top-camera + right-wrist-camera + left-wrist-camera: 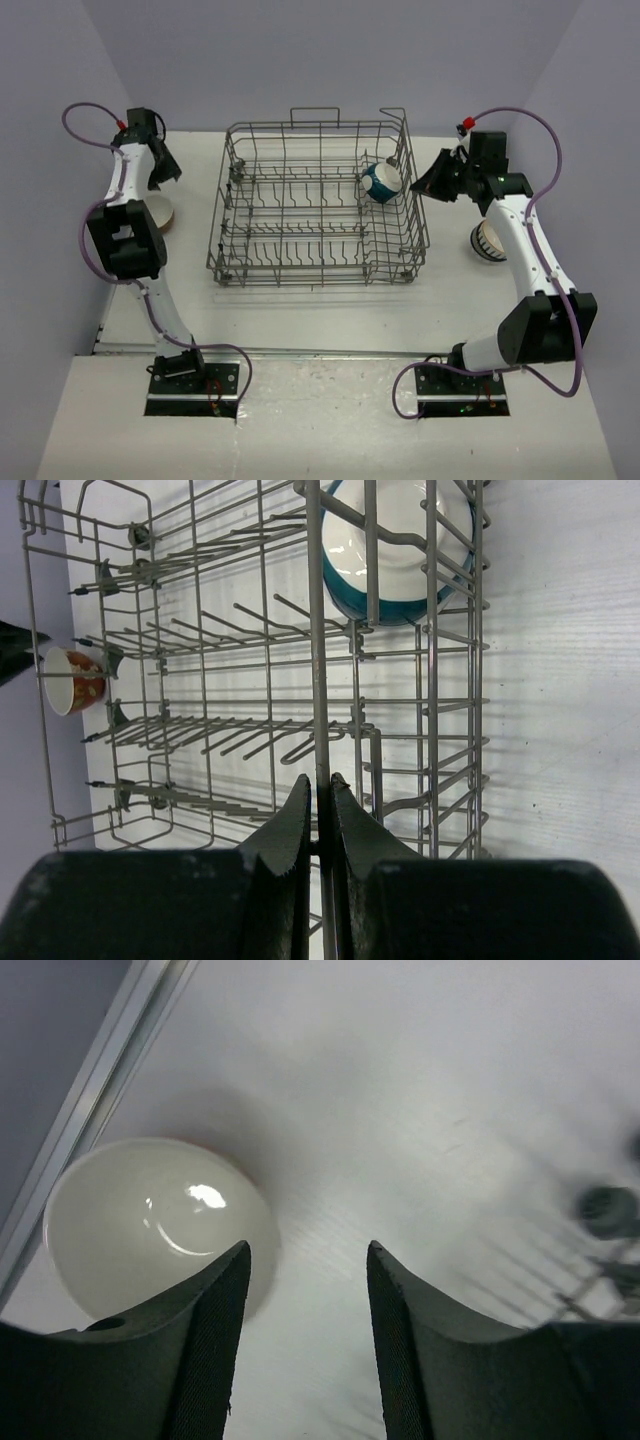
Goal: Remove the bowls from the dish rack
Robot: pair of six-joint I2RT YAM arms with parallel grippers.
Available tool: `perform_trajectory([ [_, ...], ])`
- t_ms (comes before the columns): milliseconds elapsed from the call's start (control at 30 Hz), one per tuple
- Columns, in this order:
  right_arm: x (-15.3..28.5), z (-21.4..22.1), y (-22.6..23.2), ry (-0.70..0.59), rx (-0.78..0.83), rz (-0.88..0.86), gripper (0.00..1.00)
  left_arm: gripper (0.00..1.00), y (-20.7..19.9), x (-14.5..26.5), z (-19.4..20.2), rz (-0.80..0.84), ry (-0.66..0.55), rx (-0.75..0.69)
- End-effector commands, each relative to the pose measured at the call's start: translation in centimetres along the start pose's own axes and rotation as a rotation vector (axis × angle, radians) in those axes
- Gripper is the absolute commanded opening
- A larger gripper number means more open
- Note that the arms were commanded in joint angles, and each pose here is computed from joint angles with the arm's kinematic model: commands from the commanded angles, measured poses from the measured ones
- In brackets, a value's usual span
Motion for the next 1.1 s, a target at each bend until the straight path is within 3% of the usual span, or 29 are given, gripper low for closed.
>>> perform_trajectory([
  [0,-1.2,3.9,-2.2,0.231,-0.050,0.147,0.00,0.52,-1.2,10.5,-6.3,0.246,-0.295,0.097],
  [133,-1.5,4.2,-2.1,0.240,-0.057,0.139,0.00,0.45,-5.9,14.9,-7.2,0.564,-0.390,0.069],
  [300,-1.8,4.3,-2.0,0.250,-0.049,0.143,0.00,0.48,-13.6,18.5,-5.1,1.019,-0.393,-0.047],
  [333,-1.8,4.3,-1.9,0.249,-0.049,0.144,0.00,0.51,-14.7,18.8,-4.5,1.098,-0.378,-0.065],
  [367,-1.8,4.3,-2.0,0.248,-0.049,0.145,0.00,0.52,-16.3,18.6,-3.0,1.212,-0.283,-0.072],
  [500,-1.9,4.4,-1.9,0.248,-0.055,0.139,0.00,0.56,-22.4,19.7,1.7,1.505,-0.193,-0.126],
  [800,-2.2,4.4,-1.8,0.252,-0.066,0.132,0.00,0.56,-31.0,16.7,9.3,1.649,0.069,-0.181],
  [1067,-2.4,4.4,-1.4,0.256,-0.067,0.123,0.00,0.56,-35.4,14.7,12.8,1.555,0.095,-0.260],
])
Point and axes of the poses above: each gripper's point midway between its finger pads, its own x axis back along the fingers, its own y axis along the line the jaws close on, z = x × y, the point moved 9 cm from there along x, back along the fingers, and after that the axes turned 4 degrees about -x, right-handed, at the moved point
